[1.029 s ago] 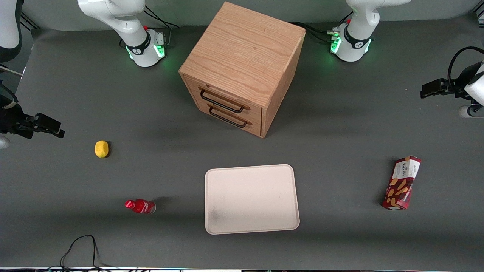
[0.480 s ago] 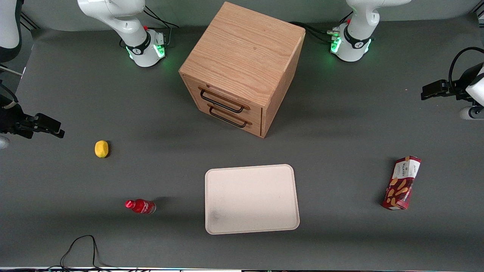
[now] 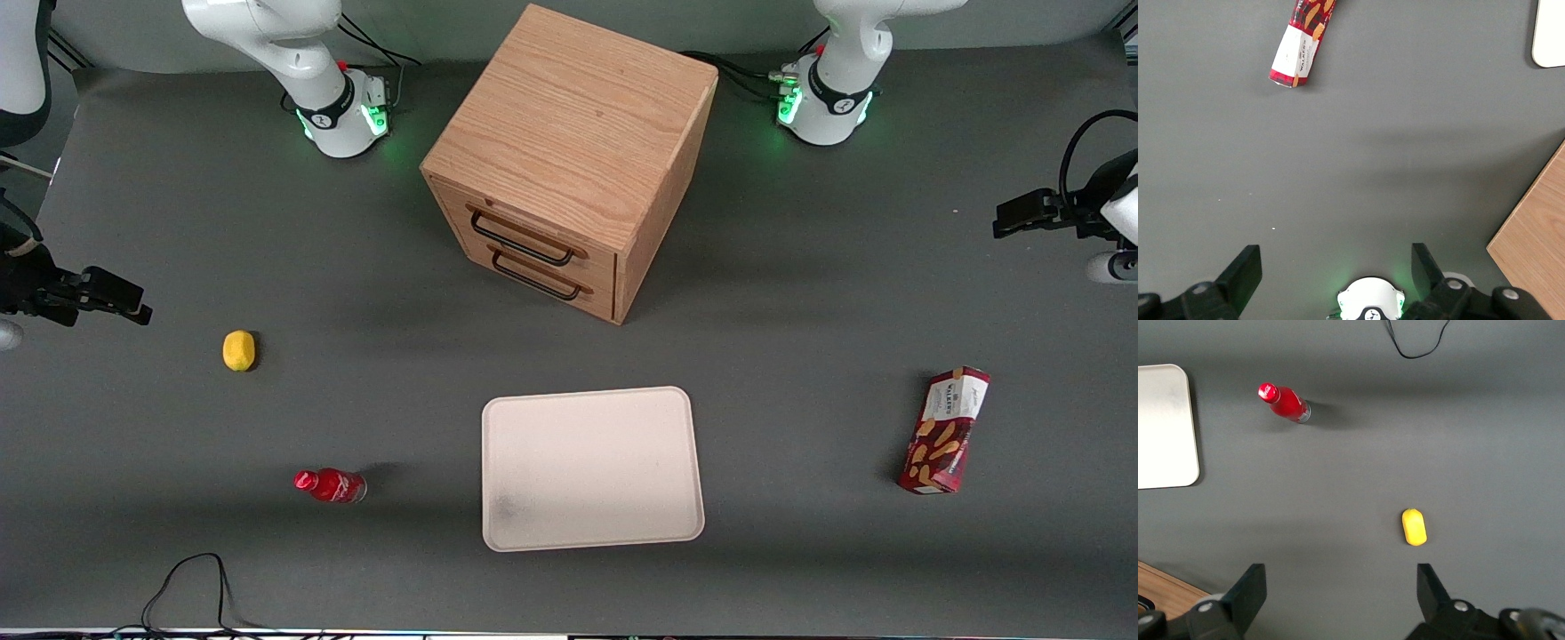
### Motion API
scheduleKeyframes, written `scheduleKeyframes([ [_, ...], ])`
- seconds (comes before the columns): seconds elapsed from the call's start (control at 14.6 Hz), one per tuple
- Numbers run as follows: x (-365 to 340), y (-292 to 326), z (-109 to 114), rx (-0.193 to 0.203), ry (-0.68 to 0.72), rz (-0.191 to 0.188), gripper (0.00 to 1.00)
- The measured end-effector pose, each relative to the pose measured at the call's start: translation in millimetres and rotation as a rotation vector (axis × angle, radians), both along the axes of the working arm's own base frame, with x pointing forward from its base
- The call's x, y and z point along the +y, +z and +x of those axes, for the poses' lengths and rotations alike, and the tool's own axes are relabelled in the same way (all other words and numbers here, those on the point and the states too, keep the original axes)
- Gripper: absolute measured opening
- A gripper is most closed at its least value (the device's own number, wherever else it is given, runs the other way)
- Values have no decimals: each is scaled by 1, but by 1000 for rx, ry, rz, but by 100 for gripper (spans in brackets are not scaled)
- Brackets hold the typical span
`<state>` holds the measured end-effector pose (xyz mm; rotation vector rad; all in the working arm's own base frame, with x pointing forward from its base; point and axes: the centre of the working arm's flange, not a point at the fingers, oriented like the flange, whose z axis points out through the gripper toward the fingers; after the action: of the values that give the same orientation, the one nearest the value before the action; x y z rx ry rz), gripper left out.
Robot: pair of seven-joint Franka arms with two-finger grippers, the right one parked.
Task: Place red cookie box on tray
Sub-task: 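Move the open left gripper toward the red plaid cookie box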
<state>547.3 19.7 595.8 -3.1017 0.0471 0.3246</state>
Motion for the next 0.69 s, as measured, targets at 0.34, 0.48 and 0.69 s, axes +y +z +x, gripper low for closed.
scheduleKeyframes([
  [0.34, 3, -13, 10, 18, -13, -4, 100],
  [0.48, 8, -30, 24, 11, -79, -7, 100],
  [0.69, 29, -45, 51, -37, -261, -11, 100],
])
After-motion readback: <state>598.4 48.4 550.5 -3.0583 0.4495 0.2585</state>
